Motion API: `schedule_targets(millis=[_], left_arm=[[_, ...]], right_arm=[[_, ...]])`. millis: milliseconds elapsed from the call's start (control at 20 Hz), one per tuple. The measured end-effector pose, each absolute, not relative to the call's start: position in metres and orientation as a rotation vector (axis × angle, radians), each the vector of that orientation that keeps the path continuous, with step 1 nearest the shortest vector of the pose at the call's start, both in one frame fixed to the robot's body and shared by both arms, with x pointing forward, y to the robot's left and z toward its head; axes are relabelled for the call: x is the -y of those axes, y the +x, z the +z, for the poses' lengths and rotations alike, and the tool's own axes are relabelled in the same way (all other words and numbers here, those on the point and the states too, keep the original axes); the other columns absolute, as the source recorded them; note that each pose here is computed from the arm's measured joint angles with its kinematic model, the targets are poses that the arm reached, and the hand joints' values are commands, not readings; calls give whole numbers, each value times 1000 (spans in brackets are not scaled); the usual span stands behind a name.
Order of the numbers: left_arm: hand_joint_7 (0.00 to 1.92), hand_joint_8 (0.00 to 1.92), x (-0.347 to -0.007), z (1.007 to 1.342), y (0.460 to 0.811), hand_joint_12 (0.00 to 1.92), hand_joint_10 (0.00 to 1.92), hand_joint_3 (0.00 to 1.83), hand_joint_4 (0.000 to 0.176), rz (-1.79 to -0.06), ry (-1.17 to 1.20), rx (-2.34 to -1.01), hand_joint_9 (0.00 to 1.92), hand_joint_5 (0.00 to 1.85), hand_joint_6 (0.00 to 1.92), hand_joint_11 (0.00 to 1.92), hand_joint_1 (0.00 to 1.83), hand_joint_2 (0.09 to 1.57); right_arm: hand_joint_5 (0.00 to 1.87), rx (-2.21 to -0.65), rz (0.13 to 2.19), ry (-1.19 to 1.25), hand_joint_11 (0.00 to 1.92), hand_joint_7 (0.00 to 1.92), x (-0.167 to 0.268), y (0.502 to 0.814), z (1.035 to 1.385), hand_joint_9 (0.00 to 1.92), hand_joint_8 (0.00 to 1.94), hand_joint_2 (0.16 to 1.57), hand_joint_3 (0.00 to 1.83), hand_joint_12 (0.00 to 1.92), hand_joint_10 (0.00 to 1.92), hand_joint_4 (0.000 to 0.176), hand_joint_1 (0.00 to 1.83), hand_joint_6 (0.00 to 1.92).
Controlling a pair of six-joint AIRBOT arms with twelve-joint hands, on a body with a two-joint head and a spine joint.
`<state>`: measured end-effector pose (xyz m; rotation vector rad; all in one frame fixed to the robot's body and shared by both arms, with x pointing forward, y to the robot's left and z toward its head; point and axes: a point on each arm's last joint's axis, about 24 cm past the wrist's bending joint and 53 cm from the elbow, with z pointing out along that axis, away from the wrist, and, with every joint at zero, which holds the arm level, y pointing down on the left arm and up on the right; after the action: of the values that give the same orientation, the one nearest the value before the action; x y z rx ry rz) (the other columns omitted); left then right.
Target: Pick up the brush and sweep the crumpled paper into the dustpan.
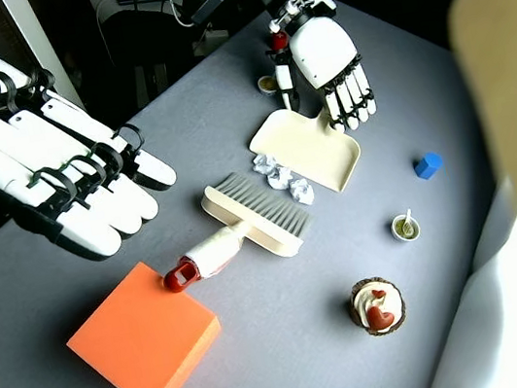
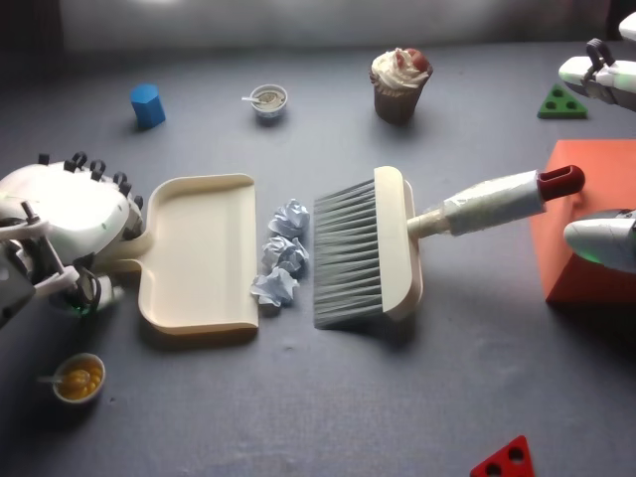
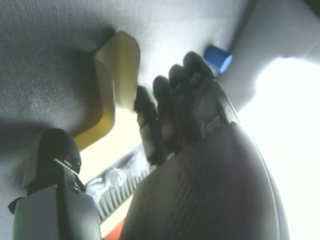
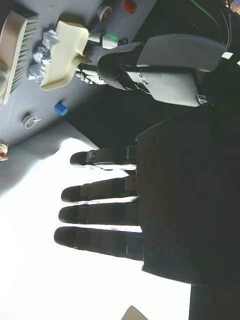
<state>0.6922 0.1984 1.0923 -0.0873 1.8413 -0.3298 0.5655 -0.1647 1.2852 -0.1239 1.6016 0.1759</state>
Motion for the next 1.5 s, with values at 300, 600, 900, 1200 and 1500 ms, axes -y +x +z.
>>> schedule_targets(millis=[300,600,900,1200,1500], left_arm=[[456,1,-199,1094,693,61,1,2,0,-324,-86,-1834,370,903,1098,339,1108,1158],[478,8,-198,1096,695,68,9,0,0,-316,-82,-1836,398,934,1050,365,1109,1144],[471,6,-185,1111,702,52,7,0,0,-340,-69,-1837,383,946,1031,342,1113,1137],[471,3,-193,1121,713,42,4,0,0,-315,-93,-1834,372,946,1032,330,1110,1138],[427,0,-208,1122,720,23,0,0,0,-293,-109,-1833,323,942,1036,291,1112,1139]], right_arm=[[170,-1577,169,-133,220,203,164,567,1292,207,5,1012,2,20,7,0,0,3],[148,-1540,135,-143,196,175,171,577,1299,173,5,1013,1,12,4,0,0,4],[115,-1439,101,-87,176,127,181,587,1323,128,0,1008,0,6,1,0,332,1],[95,-1414,163,-104,183,109,171,586,1327,125,2,941,0,6,1,0,777,4],[141,-1424,238,-94,195,171,164,584,1322,175,12,999,5,9,11,0,1139,9]])
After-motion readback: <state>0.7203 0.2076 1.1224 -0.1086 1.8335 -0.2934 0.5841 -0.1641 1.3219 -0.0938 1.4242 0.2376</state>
